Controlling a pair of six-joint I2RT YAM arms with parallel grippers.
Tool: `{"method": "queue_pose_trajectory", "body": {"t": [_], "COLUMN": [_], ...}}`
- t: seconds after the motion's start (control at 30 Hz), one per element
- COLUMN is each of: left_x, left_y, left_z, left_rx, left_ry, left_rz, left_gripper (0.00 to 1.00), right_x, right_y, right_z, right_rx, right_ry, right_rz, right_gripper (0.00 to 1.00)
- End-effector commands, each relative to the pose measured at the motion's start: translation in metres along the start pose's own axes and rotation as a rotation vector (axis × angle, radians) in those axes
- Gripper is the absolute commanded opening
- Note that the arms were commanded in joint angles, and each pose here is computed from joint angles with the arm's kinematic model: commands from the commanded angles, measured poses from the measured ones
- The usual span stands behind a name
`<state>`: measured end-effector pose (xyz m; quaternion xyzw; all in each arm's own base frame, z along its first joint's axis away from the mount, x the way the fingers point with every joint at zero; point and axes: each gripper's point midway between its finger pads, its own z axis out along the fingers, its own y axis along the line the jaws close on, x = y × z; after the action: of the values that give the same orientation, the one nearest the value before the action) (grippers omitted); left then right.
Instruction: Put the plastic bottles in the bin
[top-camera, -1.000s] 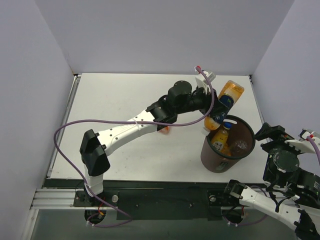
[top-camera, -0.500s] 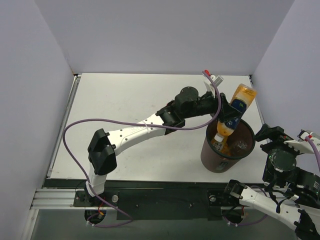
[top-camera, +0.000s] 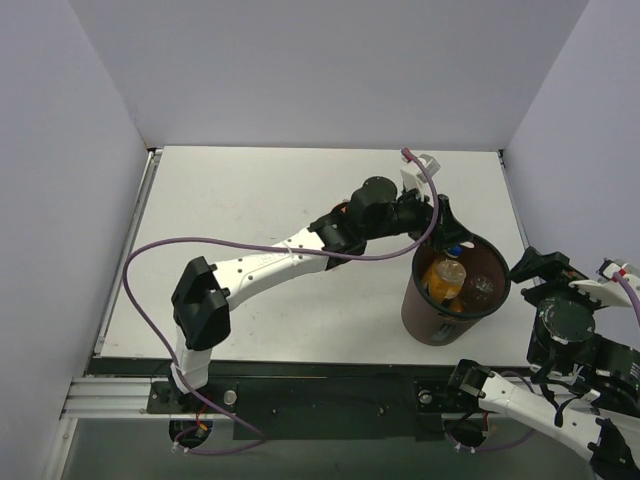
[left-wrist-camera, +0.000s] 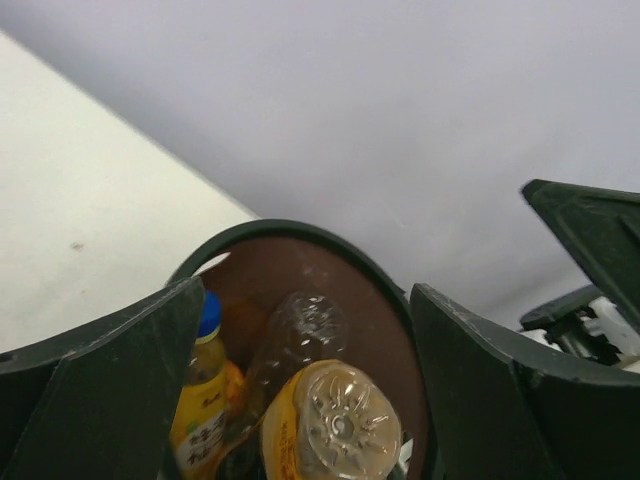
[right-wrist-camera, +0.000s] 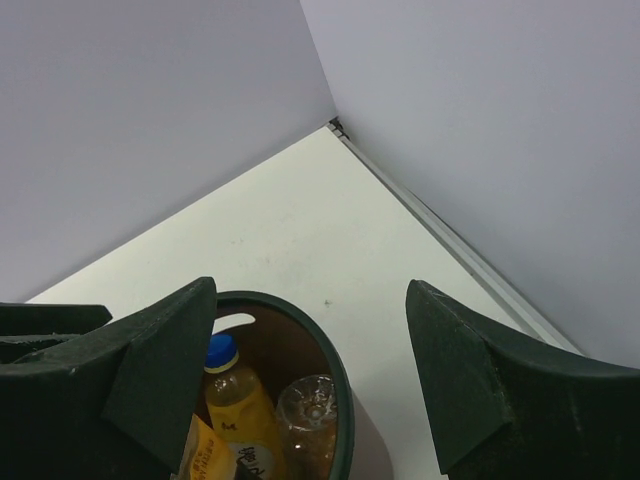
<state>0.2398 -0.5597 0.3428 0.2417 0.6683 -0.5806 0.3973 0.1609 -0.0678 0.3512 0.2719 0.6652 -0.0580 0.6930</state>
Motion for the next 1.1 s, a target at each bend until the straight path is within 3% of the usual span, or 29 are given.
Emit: {"method": "queue_pose_trajectory", "body": {"t": [0.0,0.07,0.2,0.3,0.37,0.77,1.07], "left_x": [-0.084,-0.102,-0.097,-0.064,-0.047,0.054,0.095], "left_y": [0.002,0.050,0.165,0.242,0.270,0.326,0.338], "left_z": [-0.052,-0.079,-0.140,-0.176,-0.183,-0.162,-0.157], "left_rx": [-0.190,-0.438,-0.884,-1.106,-1.166,-1.087,-1.061], "left_ry": [-0.139,-0.178,-0.156,0.019,0.102,0.485,0.562], "left_rz": [0.068,0.051,-0.021,-0.082,-0.071,0.001,0.013], "left_gripper": [0.96,0.96,0.97,0.97,0.97,0.97,0.95], "right_x": [-0.007,-0.006,-0.002,0.003,0.004,0.005,0.009], "right_y": [0.009,0.014,0.027,0.036,0.042,0.044,0.053], "right_z": [0.001,0.001,0.001,0.002,0.002,0.002,0.003], "right_rx": [-0.001,-0.008,-0.026,-0.035,-0.041,-0.051,-0.054], "right_ry": [0.001,0.007,0.021,0.033,0.038,0.041,0.045], "right_rz": [-0.005,-0.018,-0.049,-0.070,-0.076,-0.060,-0.087], "right_gripper": [0.71,0.71,0.71,0.71,0.71,0.71,0.71]}}
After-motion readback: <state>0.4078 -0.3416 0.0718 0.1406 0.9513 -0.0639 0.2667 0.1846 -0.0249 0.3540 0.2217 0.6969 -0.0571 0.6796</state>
